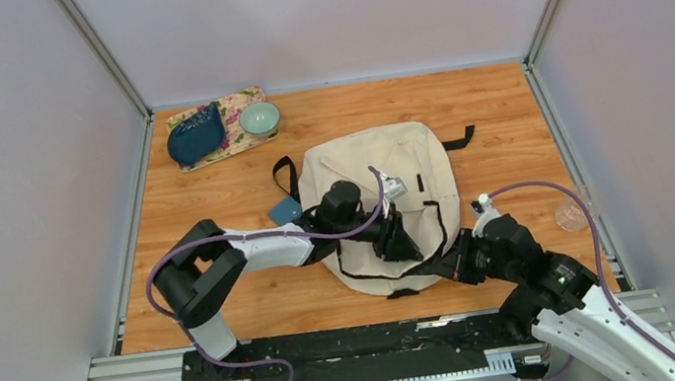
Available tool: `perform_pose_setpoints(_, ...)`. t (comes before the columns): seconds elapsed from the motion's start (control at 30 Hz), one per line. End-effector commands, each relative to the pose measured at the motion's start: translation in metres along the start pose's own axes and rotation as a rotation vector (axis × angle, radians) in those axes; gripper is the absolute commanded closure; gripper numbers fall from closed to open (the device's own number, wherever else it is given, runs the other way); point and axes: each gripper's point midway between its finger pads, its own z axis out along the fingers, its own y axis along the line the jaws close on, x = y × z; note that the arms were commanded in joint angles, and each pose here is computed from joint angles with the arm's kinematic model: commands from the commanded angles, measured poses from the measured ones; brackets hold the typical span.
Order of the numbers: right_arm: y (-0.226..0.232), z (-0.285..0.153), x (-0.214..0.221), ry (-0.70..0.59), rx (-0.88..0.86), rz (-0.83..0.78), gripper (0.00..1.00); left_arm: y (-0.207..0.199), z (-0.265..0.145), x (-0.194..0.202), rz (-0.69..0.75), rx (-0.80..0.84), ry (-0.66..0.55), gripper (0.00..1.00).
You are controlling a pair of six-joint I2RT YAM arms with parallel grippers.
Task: Pack the student bag
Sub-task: Adjust the student bag at the center of the board.
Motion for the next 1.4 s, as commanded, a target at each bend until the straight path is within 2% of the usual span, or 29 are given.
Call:
perform_pose_setpoints(0.0,0.006,-0.009,-0.002,-0.031,-0.050,-0.005,1.00,-0.004,0.023,0.023,-0.057,0.096,0.113,0.54)
perform_pose_setpoints(0.17,-0.005,-0.026,-0.009,-0.089,0.015,0.004,1.00,0.021,0.038,0.044,-0.119,0.035,0.168,0.58)
perform_pose_setpoints(0.2,-0.001,-0.031,-0.012,-0.108,0.003,-0.002,0.97,0.022,0.037,0.045,-0.123,0.026,0.168,0.58)
perform_pose_setpoints(0.23,0.000,-0.034,-0.016,-0.127,0.003,-0.008,0.91,0.021,0.037,0.042,-0.113,0.023,0.158,0.59)
perform_pose_setpoints(0.27,0.000,-0.037,-0.017,-0.137,0.000,-0.013,0.77,0.020,0.035,0.040,-0.107,0.015,0.150,0.59)
perform_pose_setpoints(0.37,-0.003,-0.058,-0.036,-0.248,0.038,-0.018,0.53,0.021,0.027,0.028,-0.062,-0.048,0.137,0.59)
perform_pose_setpoints(0.47,0.006,-0.084,-0.064,-0.403,0.022,0.005,0.45,0.008,0.013,0.008,0.010,-0.084,0.092,0.57)
perform_pose_setpoints(0.53,0.007,-0.093,-0.078,-0.480,0.028,0.032,0.45,-0.005,0.002,-0.013,0.065,-0.100,0.030,0.55)
perform_pose_setpoints(0.6,0.011,-0.089,-0.085,-0.496,0.034,0.047,0.45,-0.009,-0.008,-0.024,0.098,-0.134,-0.017,0.52)
perform_pose_setpoints(0.63,0.012,-0.086,-0.087,-0.497,0.042,0.051,0.46,-0.020,-0.017,-0.038,0.133,-0.134,-0.060,0.52)
perform_pose_setpoints(0.67,0.011,-0.077,-0.089,-0.478,0.073,0.056,0.51,-0.022,-0.022,-0.040,0.152,-0.150,-0.072,0.51)
perform_pose_setpoints(0.73,0.015,-0.065,-0.087,-0.441,0.083,0.049,0.54,-0.022,-0.037,-0.050,0.191,-0.223,-0.116,0.50)
perform_pose_setpoints(0.77,0.023,-0.056,-0.090,-0.423,0.070,0.038,0.56,-0.018,-0.044,-0.052,0.216,-0.268,-0.127,0.49)
perform_pose_setpoints(0.87,0.055,-0.041,-0.090,-0.369,-0.048,-0.004,0.60,0.026,-0.082,-0.044,0.217,-0.565,-0.136,0.39)
perform_pose_setpoints(0.9,0.062,-0.033,-0.089,-0.337,-0.060,-0.012,0.60,0.048,-0.101,-0.039,0.202,-0.697,-0.146,0.34)
perform_pose_setpoints(0.93,0.071,-0.031,-0.086,-0.305,-0.097,-0.019,0.60,0.053,-0.112,-0.035,0.181,-0.725,-0.145,0.33)
perform_pose_setpoints(0.97,0.082,-0.027,-0.089,-0.305,-0.132,-0.022,0.60,0.076,-0.134,-0.022,0.097,-0.798,-0.137,0.33)
perform_pose_setpoints(1.13,0.085,0.013,-0.075,-0.202,-0.099,-0.024,0.59,0.128,-0.202,0.018,-0.179,-0.915,-0.206,0.29)
perform_pose_setpoints(1.27,0.095,0.037,-0.047,-0.118,-0.086,-0.059,0.56,0.144,-0.219,0.051,-0.280,-0.942,-0.184,0.28)
perform_pose_setpoints(1.37,0.100,0.048,-0.021,-0.050,-0.042,-0.104,0.52,0.146,-0.218,0.054,-0.304,-0.915,-0.191,0.28)
